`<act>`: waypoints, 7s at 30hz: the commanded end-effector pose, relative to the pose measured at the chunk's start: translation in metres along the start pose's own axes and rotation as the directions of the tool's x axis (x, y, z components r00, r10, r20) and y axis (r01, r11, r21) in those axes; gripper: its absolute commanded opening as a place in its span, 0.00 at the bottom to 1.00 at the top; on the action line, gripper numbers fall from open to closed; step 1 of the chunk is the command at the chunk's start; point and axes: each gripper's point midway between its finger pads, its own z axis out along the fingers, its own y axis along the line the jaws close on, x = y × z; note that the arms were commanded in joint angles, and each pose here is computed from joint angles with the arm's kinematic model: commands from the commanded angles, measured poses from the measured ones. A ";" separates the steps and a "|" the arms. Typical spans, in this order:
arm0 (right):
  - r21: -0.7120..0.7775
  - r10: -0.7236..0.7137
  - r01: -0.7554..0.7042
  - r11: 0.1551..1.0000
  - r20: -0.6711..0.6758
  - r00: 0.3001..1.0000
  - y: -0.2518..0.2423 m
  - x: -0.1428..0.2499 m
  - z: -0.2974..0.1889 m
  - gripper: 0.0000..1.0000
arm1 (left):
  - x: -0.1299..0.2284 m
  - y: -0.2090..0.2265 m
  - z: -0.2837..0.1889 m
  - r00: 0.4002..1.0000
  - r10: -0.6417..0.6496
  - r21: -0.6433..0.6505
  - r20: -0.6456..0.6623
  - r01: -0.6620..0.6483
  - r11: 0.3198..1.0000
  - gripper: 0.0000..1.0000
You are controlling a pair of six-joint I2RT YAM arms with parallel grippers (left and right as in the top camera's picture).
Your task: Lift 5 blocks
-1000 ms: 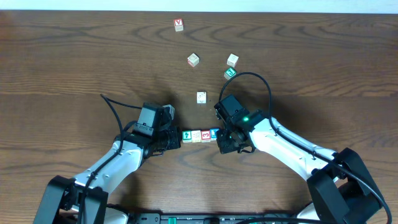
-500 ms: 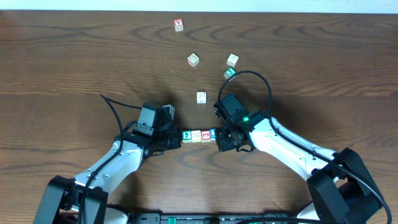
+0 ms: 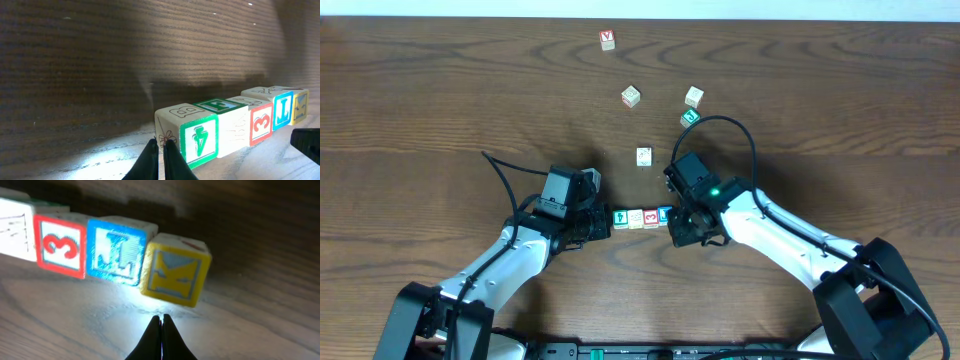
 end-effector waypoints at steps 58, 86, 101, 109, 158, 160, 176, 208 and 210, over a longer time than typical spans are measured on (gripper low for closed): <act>0.080 -0.090 0.083 0.993 0.088 0.992 -0.004 -0.007 0.014 0.01 | 0.002 0.001 0.000 1.000 -0.003 0.002 -0.006 0.003 1.000 0.08; 0.246 -0.011 -0.022 0.969 0.132 0.991 -0.052 -0.019 0.006 0.01 | 0.002 0.001 0.000 1.000 -0.003 0.002 -0.006 0.003 1.000 0.08; 0.029 0.000 -0.004 1.000 0.146 0.989 -0.016 -0.029 0.010 0.01 | 0.002 0.001 0.000 1.000 -0.004 0.002 -0.006 0.004 1.000 0.08; 0.032 0.001 -0.005 0.999 0.136 0.991 -0.017 -0.026 0.011 0.01 | 0.002 0.001 0.000 1.000 -0.004 0.002 -0.006 0.004 1.000 0.07; -0.115 0.164 -0.162 0.980 0.014 0.986 -0.003 -0.009 0.010 0.01 | 0.011 -0.002 0.000 0.992 0.120 0.030 -0.043 -0.119 0.992 0.07; -0.126 0.183 -0.181 0.976 0.006 0.983 -0.001 -0.008 0.010 0.01 | 0.011 -0.002 0.000 0.992 0.120 0.030 -0.043 -0.118 0.993 0.07; -0.232 0.123 -0.114 0.966 0.024 0.992 0.018 -0.016 0.006 0.01 | 0.017 -0.016 -0.002 0.977 0.204 0.116 -0.063 -0.196 0.974 0.07; -0.287 0.113 -0.103 0.952 0.019 0.993 0.028 -0.017 0.003 0.01 | 0.008 -0.020 -0.002 0.995 0.095 0.120 -0.036 -0.090 0.989 0.07; -0.290 0.113 -0.103 0.951 0.018 0.993 0.029 -0.017 0.003 0.01 | 0.009 -0.022 -0.002 0.994 0.104 0.136 -0.040 -0.097 0.986 0.07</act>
